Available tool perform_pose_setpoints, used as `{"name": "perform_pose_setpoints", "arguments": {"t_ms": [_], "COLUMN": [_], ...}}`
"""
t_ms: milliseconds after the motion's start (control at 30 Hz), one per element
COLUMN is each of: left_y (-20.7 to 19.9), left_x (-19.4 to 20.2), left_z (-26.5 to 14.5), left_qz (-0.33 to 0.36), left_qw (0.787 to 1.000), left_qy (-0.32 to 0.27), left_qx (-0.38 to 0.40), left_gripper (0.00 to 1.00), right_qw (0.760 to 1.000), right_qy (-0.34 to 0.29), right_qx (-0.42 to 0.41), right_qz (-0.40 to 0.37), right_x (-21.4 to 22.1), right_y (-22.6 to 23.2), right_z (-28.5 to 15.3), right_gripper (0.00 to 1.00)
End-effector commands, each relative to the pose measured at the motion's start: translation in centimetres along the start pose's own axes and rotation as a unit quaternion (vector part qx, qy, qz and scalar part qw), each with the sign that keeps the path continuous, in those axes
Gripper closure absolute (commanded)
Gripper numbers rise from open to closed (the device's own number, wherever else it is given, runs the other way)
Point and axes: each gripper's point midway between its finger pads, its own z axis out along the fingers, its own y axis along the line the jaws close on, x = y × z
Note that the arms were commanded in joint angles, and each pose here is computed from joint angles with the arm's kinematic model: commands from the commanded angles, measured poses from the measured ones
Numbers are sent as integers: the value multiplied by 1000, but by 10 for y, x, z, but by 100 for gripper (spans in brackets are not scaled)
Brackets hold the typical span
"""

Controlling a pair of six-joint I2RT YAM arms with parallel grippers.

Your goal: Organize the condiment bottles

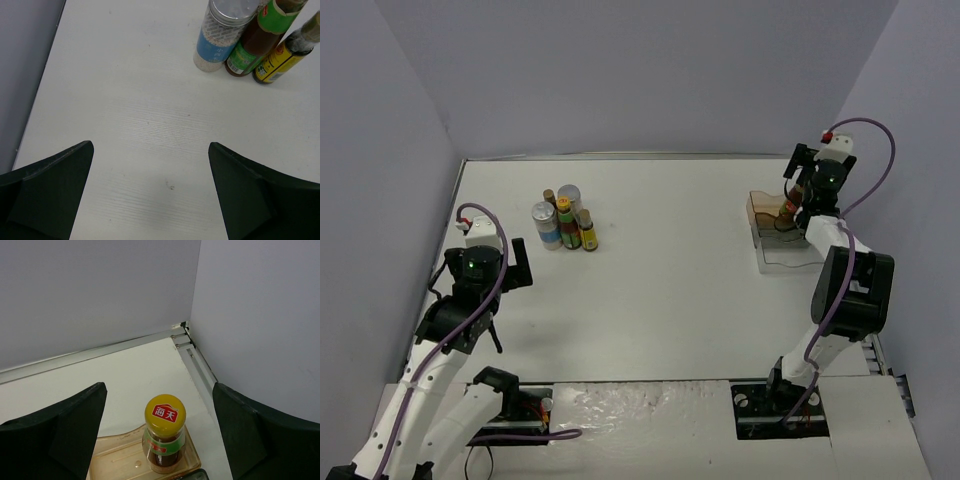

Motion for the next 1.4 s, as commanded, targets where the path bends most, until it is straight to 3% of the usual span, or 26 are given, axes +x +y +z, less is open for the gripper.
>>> {"name": "perform_pose_setpoints", "arguments": {"t_ms": [0, 200, 367, 733, 967, 1233, 1367], "left_y": [-10, -33, -61, -120, -144, -161, -167], "left_x": [-20, -39, -73, -130, -150, -142, -137], "left_z": [-1, -1, 15, 80, 110, 137, 142], "left_qz": [-17, -33, -36, -7, 6, 15, 18], "left_qw": [999, 996, 992, 982, 977, 977, 977], "left_qy": [-33, -34, -53, -110, -131, -114, -107], "left_qx": [26, 74, 109, 155, 171, 180, 182], "left_gripper": [3, 3, 3, 3, 14, 32, 34], "right_qw": [995, 990, 982, 978, 975, 976, 976], "right_qy": [-98, -92, -79, -45, -43, -36, -34], "right_qx": [9, 29, 16, -102, -148, -161, -170], "right_qz": [32, 106, 171, 174, 157, 143, 132], "right_x": [-92, -139, -147, -131, -115, -108, -106], "right_y": [-7, -12, 2, 67, 83, 94, 101], "right_z": [-29, -79, -118, -176, -200, -209, -212], "right_gripper": [12, 5, 4, 3, 3, 4, 3]}}
